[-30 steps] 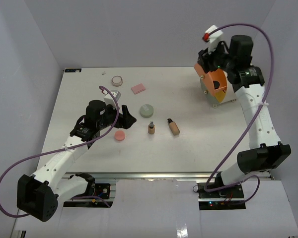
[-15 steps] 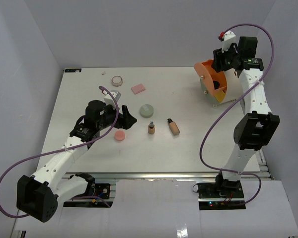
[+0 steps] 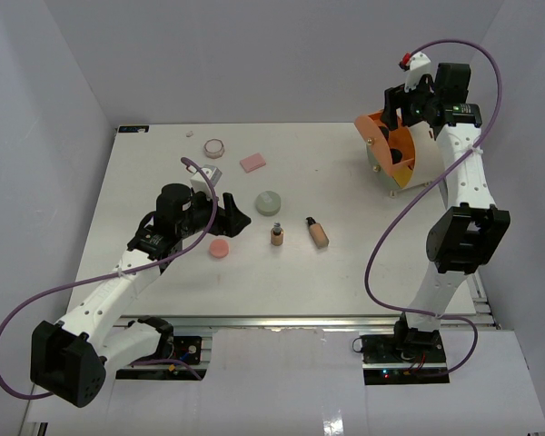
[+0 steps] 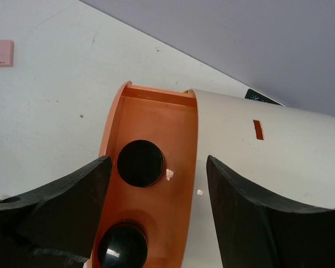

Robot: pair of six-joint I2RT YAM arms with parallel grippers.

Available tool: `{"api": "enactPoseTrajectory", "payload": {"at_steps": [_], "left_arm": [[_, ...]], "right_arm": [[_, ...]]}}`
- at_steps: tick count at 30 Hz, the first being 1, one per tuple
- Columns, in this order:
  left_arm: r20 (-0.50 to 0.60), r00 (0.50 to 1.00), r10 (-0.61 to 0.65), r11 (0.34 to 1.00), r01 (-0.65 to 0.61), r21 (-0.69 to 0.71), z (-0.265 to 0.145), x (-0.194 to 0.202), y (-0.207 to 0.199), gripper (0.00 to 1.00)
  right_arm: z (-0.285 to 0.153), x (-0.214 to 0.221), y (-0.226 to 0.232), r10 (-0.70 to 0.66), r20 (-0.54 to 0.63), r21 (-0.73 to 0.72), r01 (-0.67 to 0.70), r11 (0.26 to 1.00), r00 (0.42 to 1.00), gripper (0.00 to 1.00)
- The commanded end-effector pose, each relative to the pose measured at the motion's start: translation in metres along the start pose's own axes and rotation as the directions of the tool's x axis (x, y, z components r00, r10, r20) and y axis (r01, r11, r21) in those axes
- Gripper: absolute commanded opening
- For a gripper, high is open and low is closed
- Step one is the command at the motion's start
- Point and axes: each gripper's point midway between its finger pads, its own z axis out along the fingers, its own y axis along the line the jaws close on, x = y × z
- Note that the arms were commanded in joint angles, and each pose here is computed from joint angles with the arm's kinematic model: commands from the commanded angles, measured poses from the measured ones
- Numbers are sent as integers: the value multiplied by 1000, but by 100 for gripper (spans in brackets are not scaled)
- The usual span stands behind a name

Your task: Organize the makeup

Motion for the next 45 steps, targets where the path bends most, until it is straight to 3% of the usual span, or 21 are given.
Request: {"api": "enactPoseTrajectory", "payload": {"at_steps": [1,4,6,8,9,10,12,16,20,27,32,45], "left_arm": [[27,1000,7,1000,-7,24,-4,-5,-5,84],[29,1000,7,1000,-8,23,-4,-6,-5,84],[29,1000,8,1000,-8,26,-4,-6,-6,84],[29,1000,6,1000,-7,28,-4,-6,-6,84],[28,1000,6,1000,-7,28,-4,-6,-6,84],[28,1000,6,1000,-7,29,-4,-6,-6,84],[32,999,7,1000,-8,27,-5,-7,-6,85],[33,999,7,1000,-8,24,-5,-6,-6,85],[32,999,7,1000,-7,25,-5,-6,-6,85],[31,999,7,1000,-8,30,-5,-6,-7,85],[35,999,6,999,-7,31,-6,-7,-7,85],[42,999,10,999,-12,39,-8,-9,-9,85]], "right_arm": [[-8,-12,0,-10,38,1,10,1000,999,76],[-24,-28,18,-39,95,-70,46,997,995,73],[-40,-39,47,-86,160,-192,116,975,983,67],[-55,-48,76,-128,219,-286,189,939,967,57],[-55,-45,88,-130,222,-322,198,926,966,44],[-55,-42,101,-129,219,-357,202,912,967,29],[-48,-32,123,-143,172,-381,199,903,975,14],[-19,2,158,-191,29,-362,189,913,981,10],[13,42,164,-187,-150,-266,142,953,971,11],[38,80,123,-203,-384,93,256,962,901,20],[29,72,88,-229,-409,241,347,907,883,41],[9,56,28,-206,-408,353,362,863,890,71]]}}
